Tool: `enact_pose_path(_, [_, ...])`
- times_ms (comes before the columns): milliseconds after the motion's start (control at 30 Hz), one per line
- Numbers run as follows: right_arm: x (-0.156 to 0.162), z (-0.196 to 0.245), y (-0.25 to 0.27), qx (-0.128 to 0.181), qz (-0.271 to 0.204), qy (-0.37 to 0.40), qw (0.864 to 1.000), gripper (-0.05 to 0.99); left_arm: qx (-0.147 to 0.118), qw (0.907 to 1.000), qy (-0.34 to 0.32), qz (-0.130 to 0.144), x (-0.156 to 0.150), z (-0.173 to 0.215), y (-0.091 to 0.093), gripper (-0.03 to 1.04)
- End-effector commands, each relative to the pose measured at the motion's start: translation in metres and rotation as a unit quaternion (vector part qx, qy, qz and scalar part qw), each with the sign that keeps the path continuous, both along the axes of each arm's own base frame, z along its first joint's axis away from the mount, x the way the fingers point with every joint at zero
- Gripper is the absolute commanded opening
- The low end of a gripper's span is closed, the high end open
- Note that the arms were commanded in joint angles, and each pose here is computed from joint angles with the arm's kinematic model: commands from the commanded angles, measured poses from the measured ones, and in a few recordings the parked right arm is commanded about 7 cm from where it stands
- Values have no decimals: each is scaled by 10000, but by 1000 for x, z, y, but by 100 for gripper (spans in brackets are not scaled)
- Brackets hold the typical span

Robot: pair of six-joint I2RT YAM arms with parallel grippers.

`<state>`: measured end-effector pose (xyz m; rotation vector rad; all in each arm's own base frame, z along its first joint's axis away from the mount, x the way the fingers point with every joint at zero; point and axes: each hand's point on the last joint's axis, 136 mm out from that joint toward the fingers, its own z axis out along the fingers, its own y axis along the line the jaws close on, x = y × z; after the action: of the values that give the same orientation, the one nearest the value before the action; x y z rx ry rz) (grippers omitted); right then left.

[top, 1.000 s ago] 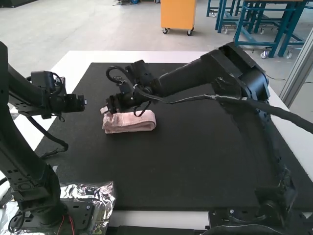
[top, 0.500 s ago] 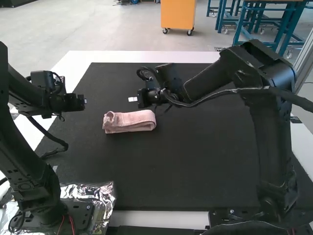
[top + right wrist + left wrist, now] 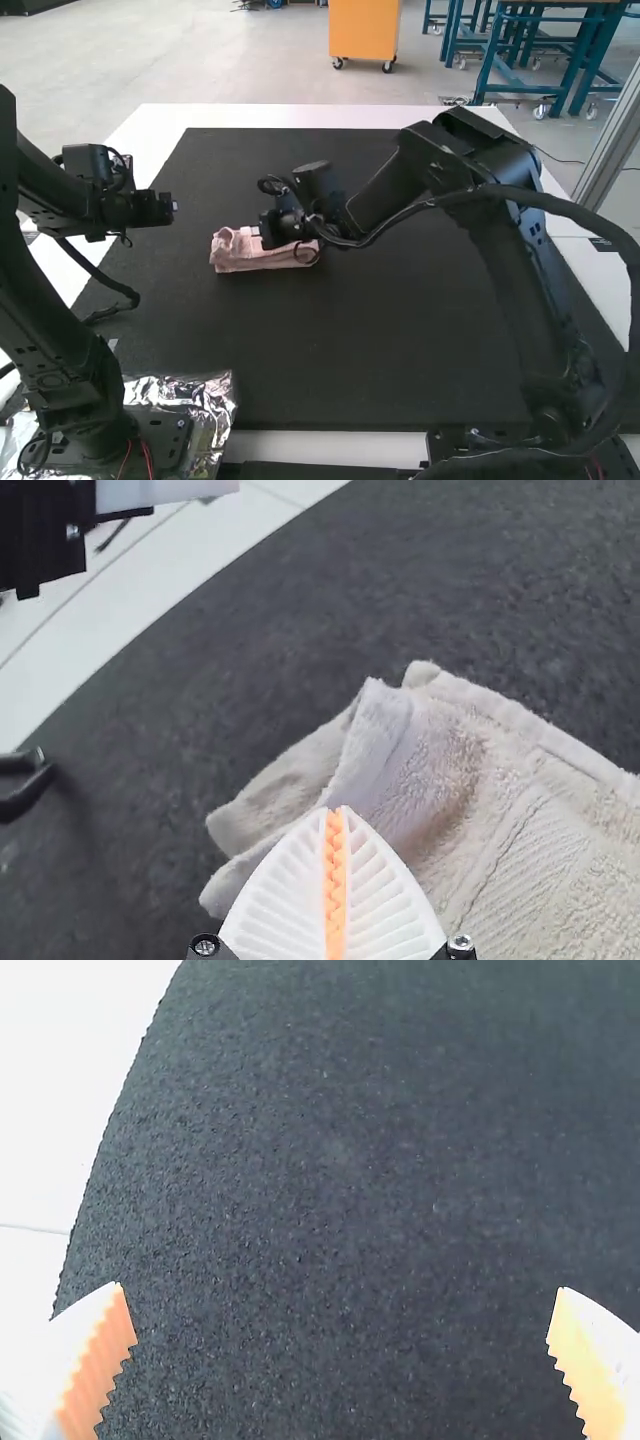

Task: Fold the towel.

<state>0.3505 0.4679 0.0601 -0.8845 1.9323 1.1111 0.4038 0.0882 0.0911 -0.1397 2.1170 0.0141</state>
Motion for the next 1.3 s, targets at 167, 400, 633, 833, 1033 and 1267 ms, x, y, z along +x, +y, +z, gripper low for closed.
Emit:
enact_pose_path(167, [16,-10,14,190,75,-46,9998,-3,49,9997,-245,-1,4,16,2,97])
enact_pose_path(400, [17,-39,26,142,173,21,9997,-3,48,9996,-269,-14,5,17,1,97])
enact_pose_path(633, [17,-70,41,35,241,67,9997,-3,56,9996,-260,-12,5,17,2,97])
enact_pose_path(833, [29,-60,36,3,132,126,9998,-2,88,9992,-379,-19,7,30,2,97])
enact_pose_path(1033, [51,37,13,232,-160,3,9996,26,151,9974,-669,-237,19,70,-14,97])
enact_pose_path(1267, [63,161,-39,439,-559,-481,9963,92,49,9945,-968,-404,32,118,-33,97])
